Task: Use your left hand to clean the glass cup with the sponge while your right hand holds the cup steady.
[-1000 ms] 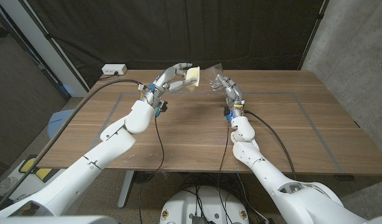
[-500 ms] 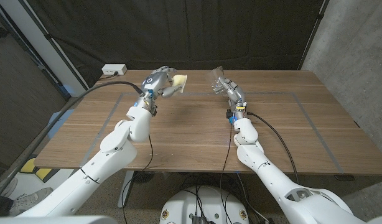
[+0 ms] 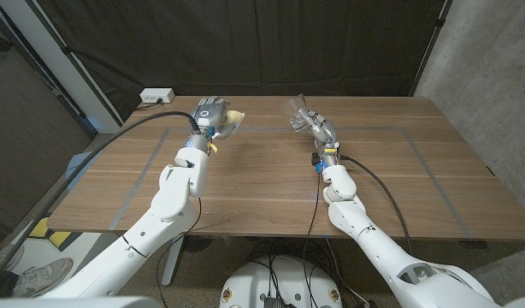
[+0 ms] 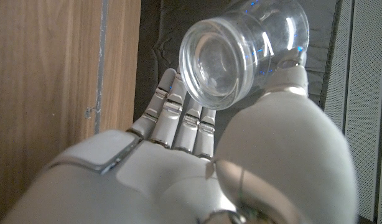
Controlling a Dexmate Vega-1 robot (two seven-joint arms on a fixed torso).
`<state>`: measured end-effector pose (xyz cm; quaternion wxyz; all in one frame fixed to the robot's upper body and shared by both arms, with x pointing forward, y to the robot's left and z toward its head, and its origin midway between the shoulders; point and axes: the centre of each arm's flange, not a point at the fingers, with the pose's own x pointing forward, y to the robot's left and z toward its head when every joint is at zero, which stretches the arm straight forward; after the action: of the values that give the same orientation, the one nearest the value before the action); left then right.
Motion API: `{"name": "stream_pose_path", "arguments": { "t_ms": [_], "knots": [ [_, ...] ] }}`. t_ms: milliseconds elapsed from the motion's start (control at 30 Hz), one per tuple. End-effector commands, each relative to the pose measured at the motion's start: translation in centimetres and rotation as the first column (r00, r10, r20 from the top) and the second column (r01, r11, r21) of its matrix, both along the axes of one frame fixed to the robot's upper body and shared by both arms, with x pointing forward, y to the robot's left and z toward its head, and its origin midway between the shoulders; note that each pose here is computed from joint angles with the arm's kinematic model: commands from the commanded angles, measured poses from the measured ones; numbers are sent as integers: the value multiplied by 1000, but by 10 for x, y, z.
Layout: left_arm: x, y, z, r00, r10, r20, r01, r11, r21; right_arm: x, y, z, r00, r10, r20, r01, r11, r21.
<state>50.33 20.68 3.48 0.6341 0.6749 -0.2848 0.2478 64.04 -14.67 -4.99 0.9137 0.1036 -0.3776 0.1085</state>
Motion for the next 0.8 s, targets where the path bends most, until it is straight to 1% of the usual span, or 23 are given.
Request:
{"name": "stream_pose_path", "arguments": {
  "t_ms": [33,133,300,400,467,533,633,800],
  "knots": [
    [5,2,-2,993,80,-84,-76,995,58,-3,0,-7,1000,-14,-23,12,997,-71],
    [6,2,-1,993,77,-94,-71,995,69,-2,-1,-8,999,-12,-30,10,997,-71],
    [10,-2,2,988,74,-137,-60,993,102,-2,-1,-10,999,-18,-36,15,997,-76],
    [12,-3,3,987,73,-145,-56,992,116,-2,-2,-11,999,-18,-40,14,997,-82],
    [12,-4,4,988,64,-142,-48,992,115,-2,-1,-12,999,-18,-47,13,996,-91],
    [12,-4,5,990,59,-124,-44,992,114,-1,1,-14,998,-11,-55,6,995,-98],
    [11,-4,7,993,43,-113,-31,994,109,-1,3,-16,998,-3,-64,-3,996,-90],
    [12,-3,9,995,17,-101,-7,995,99,0,4,-11,998,-6,-55,2,997,-73]
  ]
}}
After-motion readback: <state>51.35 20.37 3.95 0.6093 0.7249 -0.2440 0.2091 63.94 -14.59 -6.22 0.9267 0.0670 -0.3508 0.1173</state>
